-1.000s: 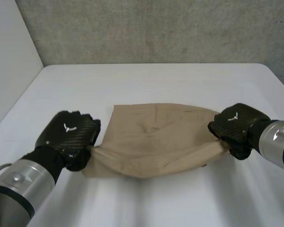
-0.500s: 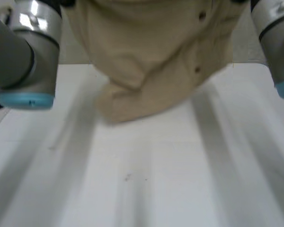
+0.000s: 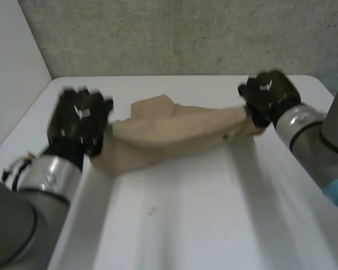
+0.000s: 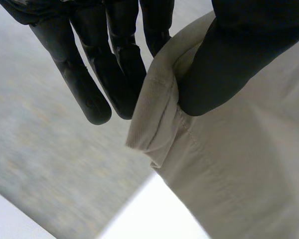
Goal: Fold the shorts.
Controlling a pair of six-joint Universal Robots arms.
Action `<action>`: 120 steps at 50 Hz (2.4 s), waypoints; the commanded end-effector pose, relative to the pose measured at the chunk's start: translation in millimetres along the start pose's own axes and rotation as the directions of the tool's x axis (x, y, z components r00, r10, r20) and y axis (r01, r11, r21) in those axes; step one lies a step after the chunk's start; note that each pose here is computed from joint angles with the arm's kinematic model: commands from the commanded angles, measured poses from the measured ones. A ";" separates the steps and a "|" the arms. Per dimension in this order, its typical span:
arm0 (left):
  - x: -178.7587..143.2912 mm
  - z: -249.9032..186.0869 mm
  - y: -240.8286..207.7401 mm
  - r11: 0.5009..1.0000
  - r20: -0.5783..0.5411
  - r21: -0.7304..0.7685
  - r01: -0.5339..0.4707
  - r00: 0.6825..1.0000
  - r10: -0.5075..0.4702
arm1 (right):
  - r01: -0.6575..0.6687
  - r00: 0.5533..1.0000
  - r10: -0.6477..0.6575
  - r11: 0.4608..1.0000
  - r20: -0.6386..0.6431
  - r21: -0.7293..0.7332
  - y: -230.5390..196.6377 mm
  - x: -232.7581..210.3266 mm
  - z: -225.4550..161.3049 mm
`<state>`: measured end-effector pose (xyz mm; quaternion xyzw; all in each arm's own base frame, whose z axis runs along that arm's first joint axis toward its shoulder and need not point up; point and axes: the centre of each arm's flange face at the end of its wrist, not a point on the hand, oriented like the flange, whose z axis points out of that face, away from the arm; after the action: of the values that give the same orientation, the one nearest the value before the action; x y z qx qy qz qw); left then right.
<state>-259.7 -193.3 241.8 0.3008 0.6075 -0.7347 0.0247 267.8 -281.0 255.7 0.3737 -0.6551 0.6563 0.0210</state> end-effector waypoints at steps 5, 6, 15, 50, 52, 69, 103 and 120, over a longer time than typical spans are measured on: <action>1.4 -74.9 -1.0 0.960 -0.210 -0.273 -0.070 0.978 0.011 | 0.162 0.962 -0.080 0.936 0.261 -0.311 20.2 -18.3 -68.4; -5.1 -84.9 -9.0 0.955 -0.220 -0.288 -0.074 0.975 0.009 | 0.193 0.951 -0.092 0.923 0.296 -0.333 21.6 -20.1 -76.8; -20.7 -137.9 -22.6 0.900 -0.321 -0.418 -0.122 0.947 -0.021 | 0.352 0.870 -0.153 0.858 0.468 -0.374 24.4 -23.2 -142.6; 39.0 98.8 39.9 0.982 -0.136 -0.066 -0.179 0.976 0.169 | 0.110 0.981 -0.038 0.920 0.192 -0.377 78.5 2.8 -34.1; 45.1 120.0 46.8 0.974 -0.120 -0.037 -0.226 0.968 0.220 | 0.117 0.982 -0.053 0.925 0.183 -0.361 79.6 -0.2 -27.0; 86.1 191.0 74.5 0.949 -0.104 0.223 -0.225 0.962 0.253 | 0.214 0.974 -0.226 0.936 -0.012 -0.281 103.4 -8.7 51.8; 40.8 141.8 7.0 0.956 0.031 0.277 -0.096 0.995 0.091 | -0.012 0.968 0.012 1.000 -0.252 0.001 8.0 45.3 15.3; 21.8 42.6 8.9 0.980 -0.111 0.050 0.194 0.976 -0.187 | -0.249 0.968 0.245 0.906 -0.058 -0.343 89.7 12.3 -61.6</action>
<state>-306.4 -245.9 229.7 0.2937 0.5843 -0.7535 -0.0676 201.8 -259.2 226.9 0.2804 -0.7715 0.5702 0.0327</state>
